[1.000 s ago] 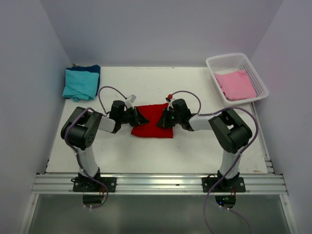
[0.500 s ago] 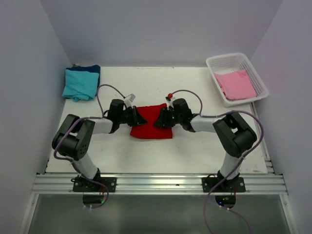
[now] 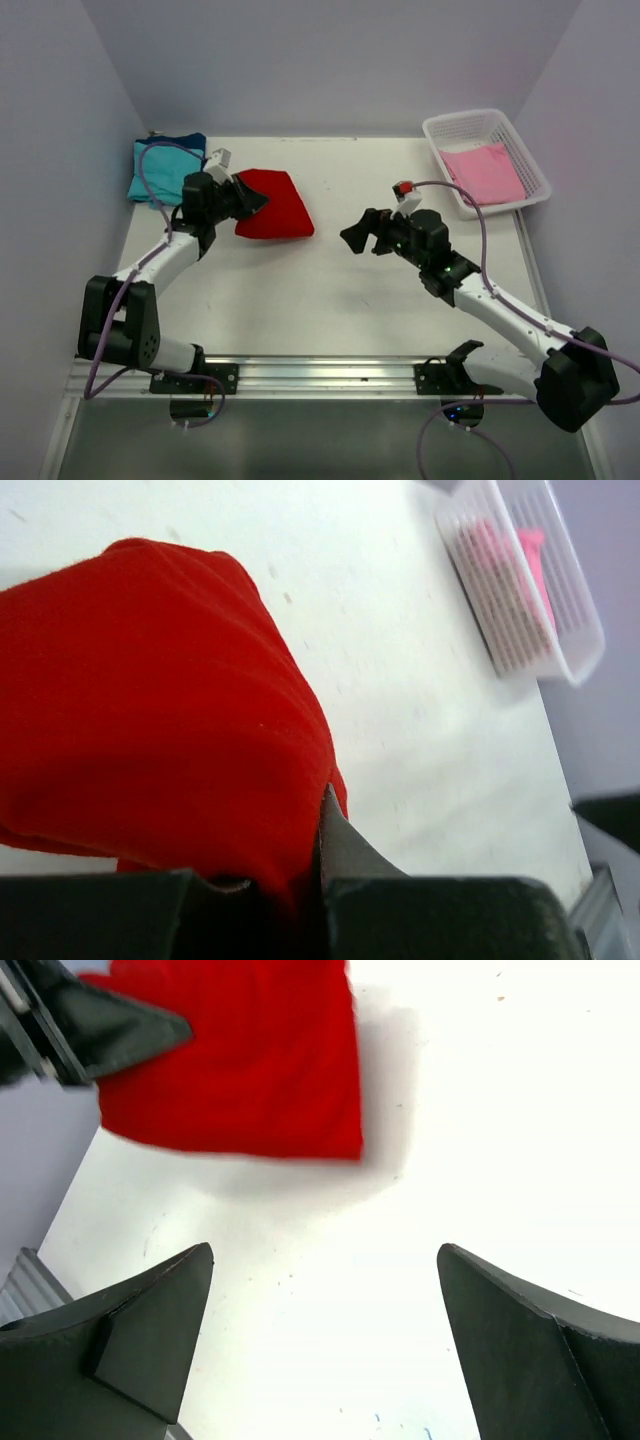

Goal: Fold and stack the t-shirts
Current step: Neatly place the folded tshirt to the corner

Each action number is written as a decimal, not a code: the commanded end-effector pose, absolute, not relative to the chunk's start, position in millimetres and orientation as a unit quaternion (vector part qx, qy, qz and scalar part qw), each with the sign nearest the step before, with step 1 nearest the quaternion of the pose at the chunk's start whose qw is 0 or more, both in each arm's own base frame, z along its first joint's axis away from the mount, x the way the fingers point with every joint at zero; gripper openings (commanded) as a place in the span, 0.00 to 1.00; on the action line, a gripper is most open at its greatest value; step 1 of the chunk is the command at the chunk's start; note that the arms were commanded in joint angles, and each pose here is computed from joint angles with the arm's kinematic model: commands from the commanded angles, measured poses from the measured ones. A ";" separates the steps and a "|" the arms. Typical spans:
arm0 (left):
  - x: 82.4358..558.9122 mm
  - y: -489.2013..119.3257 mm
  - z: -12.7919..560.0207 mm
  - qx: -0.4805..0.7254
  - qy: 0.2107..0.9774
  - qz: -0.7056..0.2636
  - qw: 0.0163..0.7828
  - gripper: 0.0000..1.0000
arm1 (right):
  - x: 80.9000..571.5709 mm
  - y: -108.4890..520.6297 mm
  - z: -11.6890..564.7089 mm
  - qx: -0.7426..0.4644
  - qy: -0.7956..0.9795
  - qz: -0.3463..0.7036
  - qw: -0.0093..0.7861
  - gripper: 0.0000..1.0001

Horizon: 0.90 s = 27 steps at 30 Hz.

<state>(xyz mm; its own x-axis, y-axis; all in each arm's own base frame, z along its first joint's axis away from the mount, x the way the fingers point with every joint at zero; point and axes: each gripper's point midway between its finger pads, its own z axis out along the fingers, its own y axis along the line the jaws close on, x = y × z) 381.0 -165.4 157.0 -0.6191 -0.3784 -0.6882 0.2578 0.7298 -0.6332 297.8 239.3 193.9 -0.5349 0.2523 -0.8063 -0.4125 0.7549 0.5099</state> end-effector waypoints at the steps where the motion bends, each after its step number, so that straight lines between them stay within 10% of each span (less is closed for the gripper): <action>1: 434.7 -108.9 220.3 -0.102 0.780 -0.303 0.537 0.00 | 280.3 213.8 160.5 -0.047 0.838 0.294 0.458 0.99; 16: 529.1 101.9 370.1 -0.317 0.528 -0.195 0.764 0.00 | 230.8 192.6 123.2 -0.054 0.876 0.282 0.389 0.99; 27: 550.0 214.9 160.8 -0.506 0.554 -0.184 0.635 0.00 | 218.1 174.4 131.3 -0.041 0.896 0.246 0.369 0.99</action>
<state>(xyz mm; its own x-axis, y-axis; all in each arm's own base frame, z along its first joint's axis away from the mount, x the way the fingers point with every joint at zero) 560.1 205.1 188.2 0.2628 -0.7540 -0.6021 -0.3126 0.5238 -0.7924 215.1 176.6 109.6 -0.7474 0.0998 -0.6568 -0.2506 0.8733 0.4179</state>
